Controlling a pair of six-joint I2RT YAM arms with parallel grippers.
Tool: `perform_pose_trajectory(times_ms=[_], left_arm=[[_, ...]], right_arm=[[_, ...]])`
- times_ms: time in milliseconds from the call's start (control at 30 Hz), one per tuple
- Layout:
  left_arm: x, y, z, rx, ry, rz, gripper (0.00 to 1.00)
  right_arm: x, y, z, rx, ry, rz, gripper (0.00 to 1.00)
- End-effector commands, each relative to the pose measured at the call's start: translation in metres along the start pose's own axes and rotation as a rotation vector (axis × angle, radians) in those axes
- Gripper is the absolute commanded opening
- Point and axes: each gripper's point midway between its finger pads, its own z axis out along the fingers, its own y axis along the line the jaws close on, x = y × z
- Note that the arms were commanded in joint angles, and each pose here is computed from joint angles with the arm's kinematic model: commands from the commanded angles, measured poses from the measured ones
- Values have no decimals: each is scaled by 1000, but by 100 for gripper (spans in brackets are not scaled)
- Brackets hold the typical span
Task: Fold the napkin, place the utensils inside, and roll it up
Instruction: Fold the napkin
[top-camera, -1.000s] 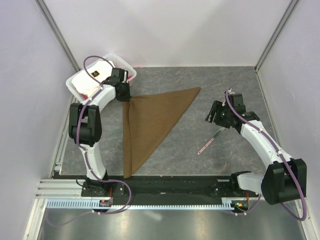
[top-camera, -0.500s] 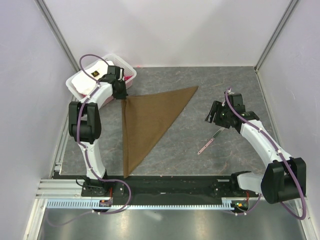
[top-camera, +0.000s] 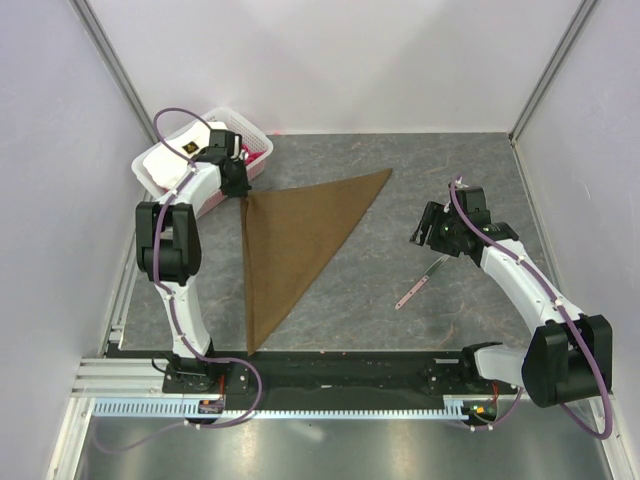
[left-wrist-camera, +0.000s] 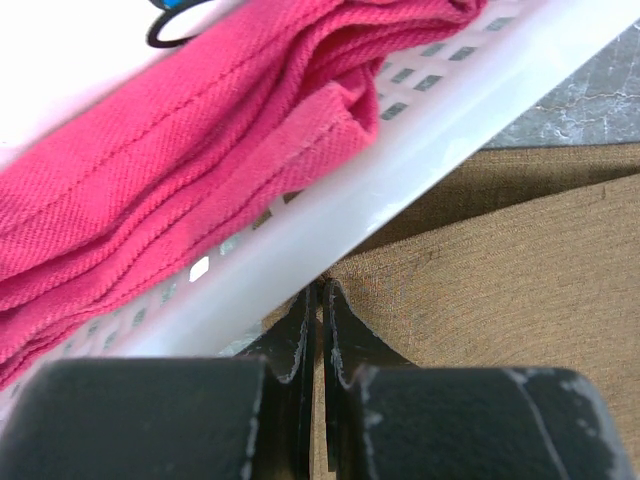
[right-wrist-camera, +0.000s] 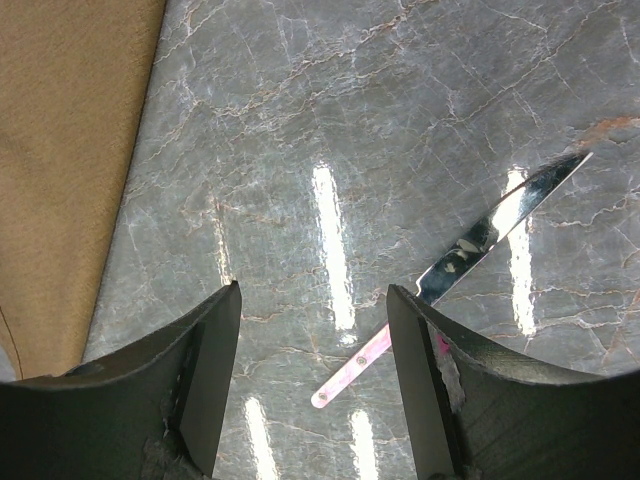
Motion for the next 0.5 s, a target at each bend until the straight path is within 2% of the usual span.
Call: perform_pose_trajectory(times_ms=[0,467], left_arm=[[-17,2,-2,15,-35,32,2],[-23,11,-12,6,-53,10,2]], right_arm=[[-13,6,-1,-22,-38,-15,69],[-10,5,0,-24,-29,-14,69]])
